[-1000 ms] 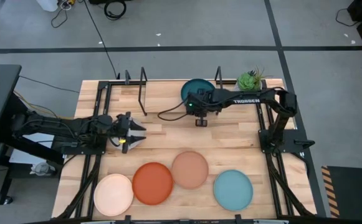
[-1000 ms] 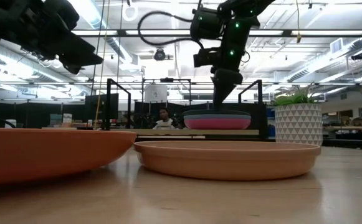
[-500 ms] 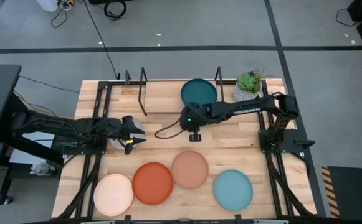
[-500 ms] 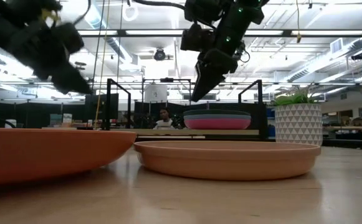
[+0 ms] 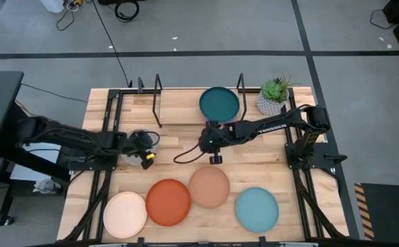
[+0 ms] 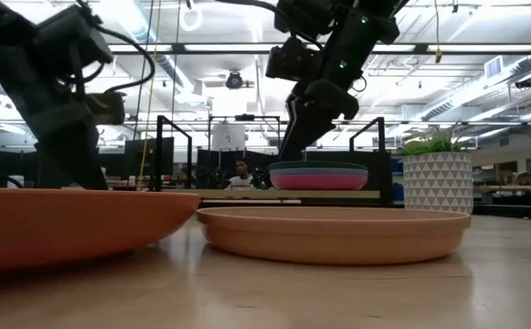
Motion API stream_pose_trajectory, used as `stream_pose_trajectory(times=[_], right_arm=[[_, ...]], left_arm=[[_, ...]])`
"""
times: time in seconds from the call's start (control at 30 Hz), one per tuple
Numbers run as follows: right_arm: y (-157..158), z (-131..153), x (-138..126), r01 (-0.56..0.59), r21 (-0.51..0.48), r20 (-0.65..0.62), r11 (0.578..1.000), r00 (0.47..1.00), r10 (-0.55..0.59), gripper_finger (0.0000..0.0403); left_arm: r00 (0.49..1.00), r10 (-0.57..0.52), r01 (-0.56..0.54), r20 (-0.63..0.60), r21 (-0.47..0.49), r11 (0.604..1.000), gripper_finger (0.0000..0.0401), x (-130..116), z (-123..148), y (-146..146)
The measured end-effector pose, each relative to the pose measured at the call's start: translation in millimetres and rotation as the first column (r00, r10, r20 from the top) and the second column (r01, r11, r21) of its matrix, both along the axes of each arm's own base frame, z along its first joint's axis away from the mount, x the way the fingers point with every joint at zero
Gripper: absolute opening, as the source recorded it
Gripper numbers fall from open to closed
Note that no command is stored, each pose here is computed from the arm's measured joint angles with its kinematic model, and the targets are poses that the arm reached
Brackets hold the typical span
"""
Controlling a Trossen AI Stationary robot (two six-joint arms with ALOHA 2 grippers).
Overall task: Place and stack plates onto a shelf
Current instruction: Put the gray plate on the shelf
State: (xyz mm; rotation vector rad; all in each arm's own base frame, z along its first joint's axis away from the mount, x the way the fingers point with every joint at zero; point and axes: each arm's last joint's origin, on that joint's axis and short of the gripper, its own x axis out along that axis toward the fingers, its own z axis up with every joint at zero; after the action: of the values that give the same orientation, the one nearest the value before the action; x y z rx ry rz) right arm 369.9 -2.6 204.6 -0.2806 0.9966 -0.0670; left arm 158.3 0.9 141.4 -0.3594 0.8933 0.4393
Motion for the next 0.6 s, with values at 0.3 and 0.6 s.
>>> stream_pose_trajectory(times=[0.3, 0.6], right_arm=[[2.3, -0.6, -0.7, 0.000, 0.005, -0.007, 1.000, 1.000, 0.000, 0.0106], [3.7, -0.4, -0.4, -0.005, 0.011, -0.003, 1.000, 1.000, 0.005, 0.0106]], left_arm=[[0.997, -0.022, 0.023, -0.070, 0.002, 1.000, 0.0196, 18.5, -6.6, -5.8], [0.988, 0.055, -0.054, -0.143, 0.017, 0.998, 0.0184, 22.2, -20.6, -5.9]])
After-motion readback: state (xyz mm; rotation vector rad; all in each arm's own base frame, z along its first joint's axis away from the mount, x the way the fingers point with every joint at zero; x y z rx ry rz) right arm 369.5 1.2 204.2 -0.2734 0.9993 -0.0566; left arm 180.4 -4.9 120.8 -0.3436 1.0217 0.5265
